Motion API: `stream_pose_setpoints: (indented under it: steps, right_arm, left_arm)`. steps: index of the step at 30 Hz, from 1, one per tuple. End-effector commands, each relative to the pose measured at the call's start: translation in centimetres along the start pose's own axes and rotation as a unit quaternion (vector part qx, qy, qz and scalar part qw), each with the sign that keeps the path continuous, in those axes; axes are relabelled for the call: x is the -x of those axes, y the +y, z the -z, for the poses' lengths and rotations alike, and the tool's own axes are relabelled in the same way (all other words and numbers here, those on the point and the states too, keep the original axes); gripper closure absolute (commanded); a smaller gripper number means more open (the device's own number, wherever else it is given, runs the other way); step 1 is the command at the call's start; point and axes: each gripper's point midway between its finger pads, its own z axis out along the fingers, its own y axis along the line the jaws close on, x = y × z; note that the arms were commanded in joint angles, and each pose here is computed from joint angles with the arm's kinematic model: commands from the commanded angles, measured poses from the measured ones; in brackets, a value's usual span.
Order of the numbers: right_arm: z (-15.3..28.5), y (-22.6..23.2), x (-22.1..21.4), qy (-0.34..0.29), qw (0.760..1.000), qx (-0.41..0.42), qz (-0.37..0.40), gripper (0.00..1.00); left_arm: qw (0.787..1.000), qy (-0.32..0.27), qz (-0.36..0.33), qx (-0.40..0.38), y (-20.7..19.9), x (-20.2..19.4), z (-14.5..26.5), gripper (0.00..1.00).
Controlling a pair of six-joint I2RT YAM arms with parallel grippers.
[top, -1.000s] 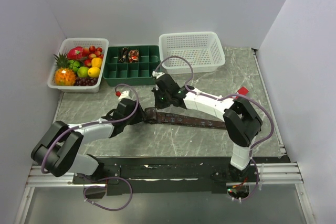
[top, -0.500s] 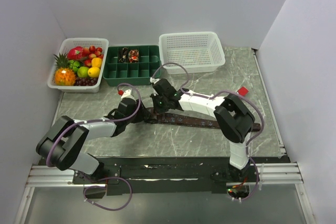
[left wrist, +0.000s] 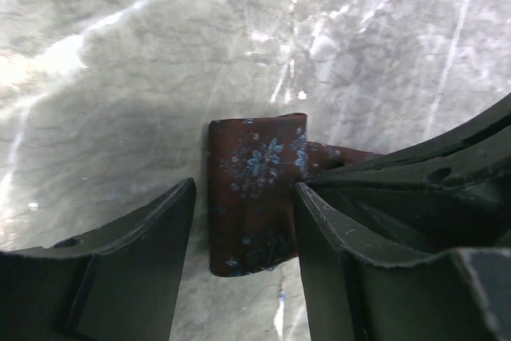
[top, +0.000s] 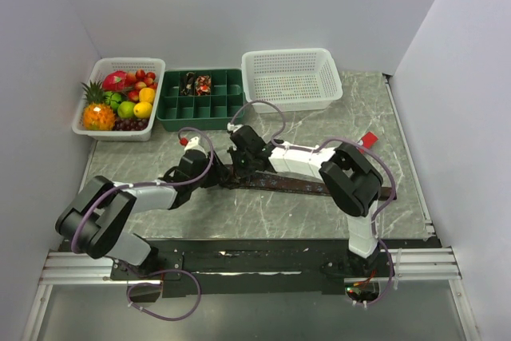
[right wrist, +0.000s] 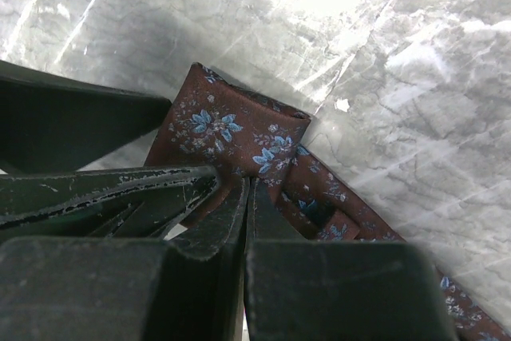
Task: Roll the ties
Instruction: Roll the tie at the center of the board.
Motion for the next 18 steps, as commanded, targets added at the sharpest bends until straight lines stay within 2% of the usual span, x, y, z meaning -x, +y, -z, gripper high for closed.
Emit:
stream_pose_setpoints:
  steps: [1,12,13,15,18]
  right_arm:
    - [0.7,-0.4,-2.3,0.006,1.000,-0.030,0.000,1.00]
    - [-0.1,-1.1,-5.8,0.022,0.998,-0.051,-0.037,1.00]
    - [-0.2,-1.2,-6.0,0.022,0.998,-0.052,-0.039,1.00]
    - [-0.4,-1.5,-6.6,0.026,0.997,-0.055,-0.048,1.00]
    - [-0.8,-1.4,-6.7,0.024,0.997,-0.051,-0.054,1.00]
  left_arm:
    - [0.999,0.022,0.034,-0.028,-0.5,-1.5,-0.1,0.43]
    - [0.993,0.040,0.094,-0.066,-0.7,-3.5,-0.6,0.51]
    - [0.992,0.041,0.098,-0.067,-0.6,-3.6,-0.4,0.56]
    - [0.992,0.037,0.099,-0.071,-0.6,-3.6,-0.2,0.58]
    - [0.992,0.027,0.098,-0.078,-0.9,-3.1,0.3,0.71]
